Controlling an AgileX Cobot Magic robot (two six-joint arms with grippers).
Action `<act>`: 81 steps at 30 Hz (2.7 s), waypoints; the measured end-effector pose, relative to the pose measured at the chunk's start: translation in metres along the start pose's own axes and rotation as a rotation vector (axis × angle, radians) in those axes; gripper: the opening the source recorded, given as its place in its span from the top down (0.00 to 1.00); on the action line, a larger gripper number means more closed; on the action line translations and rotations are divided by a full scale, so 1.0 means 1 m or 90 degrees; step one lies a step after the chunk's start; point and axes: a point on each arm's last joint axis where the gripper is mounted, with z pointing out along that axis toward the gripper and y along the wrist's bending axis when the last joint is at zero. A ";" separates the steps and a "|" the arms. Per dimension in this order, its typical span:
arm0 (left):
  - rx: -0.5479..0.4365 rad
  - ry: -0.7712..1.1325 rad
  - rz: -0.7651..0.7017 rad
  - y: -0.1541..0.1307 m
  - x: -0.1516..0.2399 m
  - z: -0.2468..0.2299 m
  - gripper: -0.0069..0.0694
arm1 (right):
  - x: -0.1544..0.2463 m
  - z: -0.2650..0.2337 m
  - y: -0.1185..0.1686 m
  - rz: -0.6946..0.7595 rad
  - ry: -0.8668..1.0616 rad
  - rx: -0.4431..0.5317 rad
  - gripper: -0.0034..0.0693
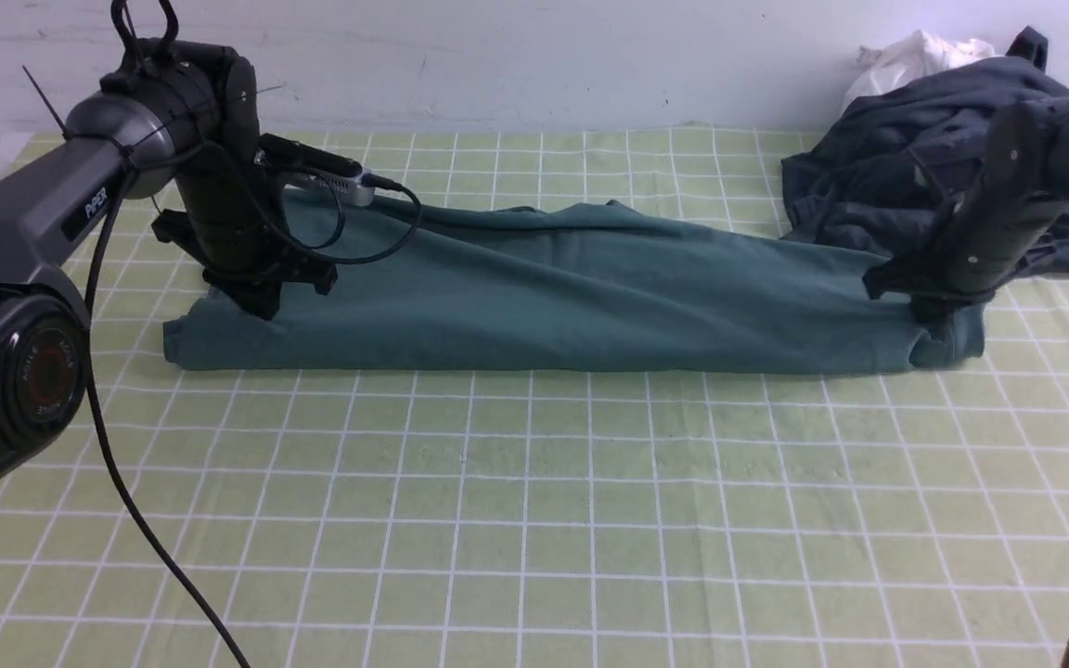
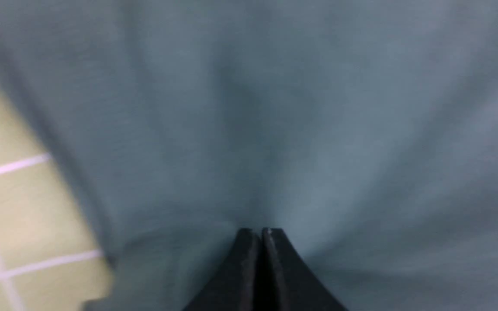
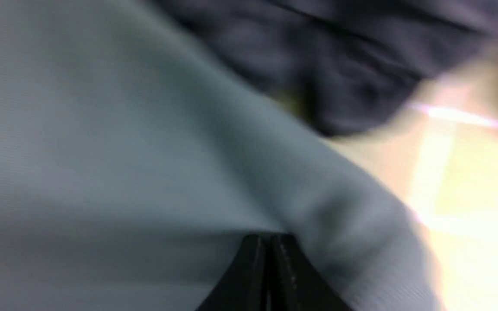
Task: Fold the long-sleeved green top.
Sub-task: Use both arms to drag the lower edge of the fabric forward and fold it over the upper edge
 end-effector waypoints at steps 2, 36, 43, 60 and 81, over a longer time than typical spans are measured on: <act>0.001 -0.012 -0.014 0.008 0.001 -0.010 0.92 | 0.005 -0.003 -0.009 0.007 0.034 0.029 0.93; 0.140 -0.555 -0.089 -0.116 -0.078 0.057 0.92 | -0.029 0.001 0.193 -0.298 -0.299 -0.444 0.97; 0.037 -0.730 -0.097 -0.098 -0.091 0.032 0.92 | -0.023 0.003 0.190 -0.324 -0.248 -0.428 0.97; 0.200 -0.130 0.108 -0.032 -0.007 -0.065 0.91 | -0.011 -0.046 0.022 -0.067 0.022 -0.171 0.97; 0.199 -0.015 0.001 0.007 0.090 -0.097 0.91 | 0.003 -0.052 -0.012 0.055 0.017 -0.094 0.90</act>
